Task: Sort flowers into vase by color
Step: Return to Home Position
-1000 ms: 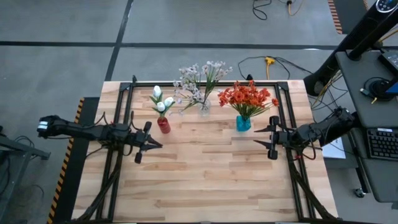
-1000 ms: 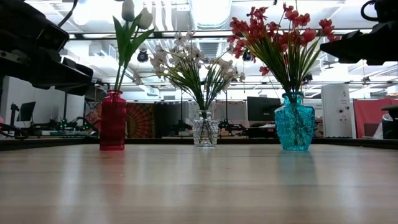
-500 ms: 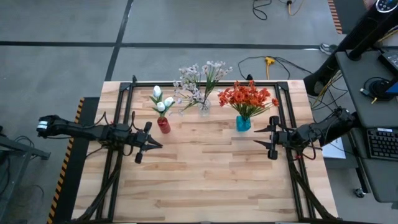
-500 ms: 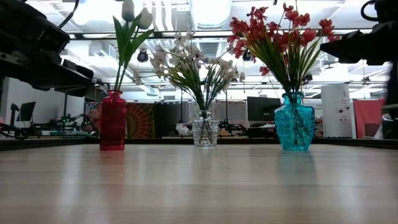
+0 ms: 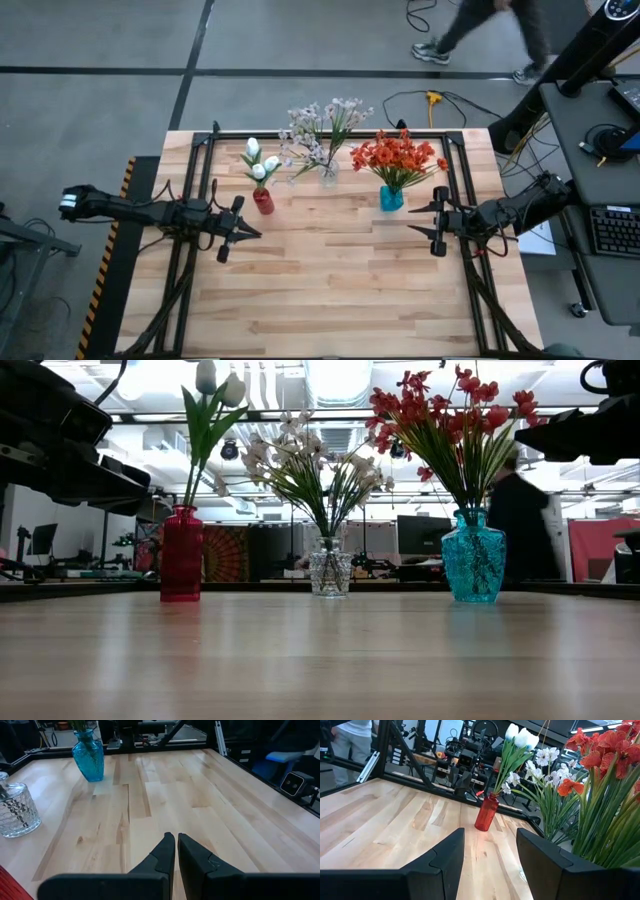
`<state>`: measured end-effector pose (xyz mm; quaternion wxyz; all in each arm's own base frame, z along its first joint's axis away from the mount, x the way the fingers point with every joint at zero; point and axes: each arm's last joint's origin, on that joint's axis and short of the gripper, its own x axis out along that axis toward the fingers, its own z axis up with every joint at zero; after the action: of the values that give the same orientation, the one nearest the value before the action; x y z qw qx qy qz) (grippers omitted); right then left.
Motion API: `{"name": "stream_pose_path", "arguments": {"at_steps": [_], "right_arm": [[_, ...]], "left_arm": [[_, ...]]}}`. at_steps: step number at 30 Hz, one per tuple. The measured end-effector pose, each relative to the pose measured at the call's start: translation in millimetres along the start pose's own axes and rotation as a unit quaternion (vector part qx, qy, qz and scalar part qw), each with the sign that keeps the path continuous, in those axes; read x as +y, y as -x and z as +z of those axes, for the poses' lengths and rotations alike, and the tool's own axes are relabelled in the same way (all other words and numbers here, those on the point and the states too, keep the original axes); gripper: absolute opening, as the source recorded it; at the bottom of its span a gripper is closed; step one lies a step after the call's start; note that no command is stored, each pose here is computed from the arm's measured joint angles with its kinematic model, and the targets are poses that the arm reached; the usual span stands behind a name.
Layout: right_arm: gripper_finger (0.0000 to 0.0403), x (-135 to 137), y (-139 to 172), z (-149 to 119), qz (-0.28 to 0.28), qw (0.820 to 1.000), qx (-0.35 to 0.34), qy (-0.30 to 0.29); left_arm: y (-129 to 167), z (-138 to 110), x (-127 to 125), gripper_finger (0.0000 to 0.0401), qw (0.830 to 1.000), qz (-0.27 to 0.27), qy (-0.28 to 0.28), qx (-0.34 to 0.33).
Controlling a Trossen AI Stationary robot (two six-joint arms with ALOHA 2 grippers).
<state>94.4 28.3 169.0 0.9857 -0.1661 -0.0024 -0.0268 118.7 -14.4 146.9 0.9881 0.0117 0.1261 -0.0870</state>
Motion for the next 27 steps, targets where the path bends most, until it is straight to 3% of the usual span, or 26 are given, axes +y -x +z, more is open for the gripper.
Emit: {"name": "stream_pose_path", "arguments": {"at_steps": [27], "right_arm": [[0.0169,0.1,0.0,-0.1,0.000,1.000,0.000,0.000]], "left_arm": [[0.0,0.1,0.0,0.0007,1.000,0.000,0.000,-0.001]]}}
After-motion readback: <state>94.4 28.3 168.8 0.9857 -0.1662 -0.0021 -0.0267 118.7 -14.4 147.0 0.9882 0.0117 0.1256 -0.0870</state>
